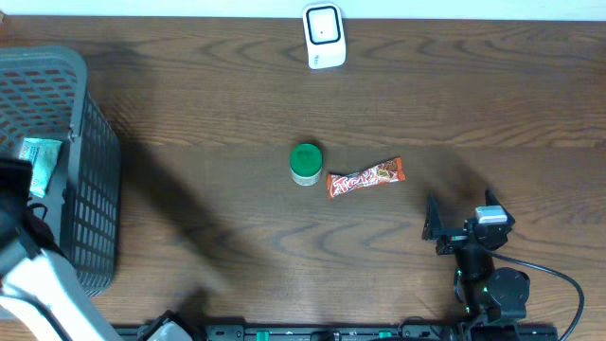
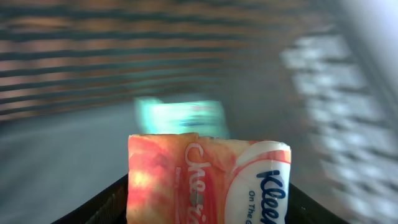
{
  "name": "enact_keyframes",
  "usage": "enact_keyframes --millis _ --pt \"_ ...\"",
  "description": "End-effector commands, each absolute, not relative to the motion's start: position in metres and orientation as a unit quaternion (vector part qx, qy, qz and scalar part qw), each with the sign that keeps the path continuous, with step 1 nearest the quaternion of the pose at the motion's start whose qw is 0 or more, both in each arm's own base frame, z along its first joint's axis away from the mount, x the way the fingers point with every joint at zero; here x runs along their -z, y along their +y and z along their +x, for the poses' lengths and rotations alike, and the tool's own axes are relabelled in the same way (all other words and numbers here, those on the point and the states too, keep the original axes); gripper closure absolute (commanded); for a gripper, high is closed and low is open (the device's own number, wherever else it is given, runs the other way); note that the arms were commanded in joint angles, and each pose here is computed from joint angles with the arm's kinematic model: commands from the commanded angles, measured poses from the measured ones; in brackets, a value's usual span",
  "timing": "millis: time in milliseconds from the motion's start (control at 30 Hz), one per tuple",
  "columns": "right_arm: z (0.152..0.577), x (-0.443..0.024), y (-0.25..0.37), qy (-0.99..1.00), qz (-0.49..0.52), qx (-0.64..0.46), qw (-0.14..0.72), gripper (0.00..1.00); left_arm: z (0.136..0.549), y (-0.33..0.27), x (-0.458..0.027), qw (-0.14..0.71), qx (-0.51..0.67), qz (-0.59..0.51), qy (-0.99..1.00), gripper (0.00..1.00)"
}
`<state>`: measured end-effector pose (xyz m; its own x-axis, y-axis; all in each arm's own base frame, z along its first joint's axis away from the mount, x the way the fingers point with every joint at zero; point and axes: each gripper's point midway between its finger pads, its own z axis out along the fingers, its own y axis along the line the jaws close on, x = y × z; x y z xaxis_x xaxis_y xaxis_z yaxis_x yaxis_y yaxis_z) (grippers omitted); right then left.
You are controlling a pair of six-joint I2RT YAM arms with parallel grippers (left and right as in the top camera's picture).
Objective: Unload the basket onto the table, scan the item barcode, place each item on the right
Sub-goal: 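Reach left gripper into basket and grasp the small orange box, then place orange box left of the jar with left gripper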
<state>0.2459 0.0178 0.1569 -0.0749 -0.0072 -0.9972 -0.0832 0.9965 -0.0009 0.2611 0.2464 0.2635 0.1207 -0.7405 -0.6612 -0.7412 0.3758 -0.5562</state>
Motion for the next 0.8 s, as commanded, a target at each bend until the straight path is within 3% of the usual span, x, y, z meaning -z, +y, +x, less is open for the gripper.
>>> enact_keyframes --millis 0,133,300,567,767 --pt "0.245 -0.157 0.021 0.733 -0.031 -0.037 0.679 0.01 0.291 0.155 -0.325 0.559 0.180 -0.410 0.698 0.35" --pt "0.245 -0.157 0.021 0.733 -0.031 -0.037 0.679 0.01 0.292 0.057 -0.359 0.570 0.266 -0.264 0.731 0.36" --pt "0.245 -0.157 0.021 0.733 -0.031 -0.037 0.679 0.01 0.293 -0.045 -0.352 0.538 0.302 -0.079 0.783 0.36" --pt "0.245 -0.157 0.021 0.733 -0.031 -0.037 0.679 0.01 0.297 -0.126 -0.236 0.402 0.125 0.125 0.898 0.35" --pt "0.245 -0.157 0.021 0.733 -0.031 -0.037 0.679 0.01 0.299 -0.156 -0.148 0.280 0.042 0.197 0.939 0.35"
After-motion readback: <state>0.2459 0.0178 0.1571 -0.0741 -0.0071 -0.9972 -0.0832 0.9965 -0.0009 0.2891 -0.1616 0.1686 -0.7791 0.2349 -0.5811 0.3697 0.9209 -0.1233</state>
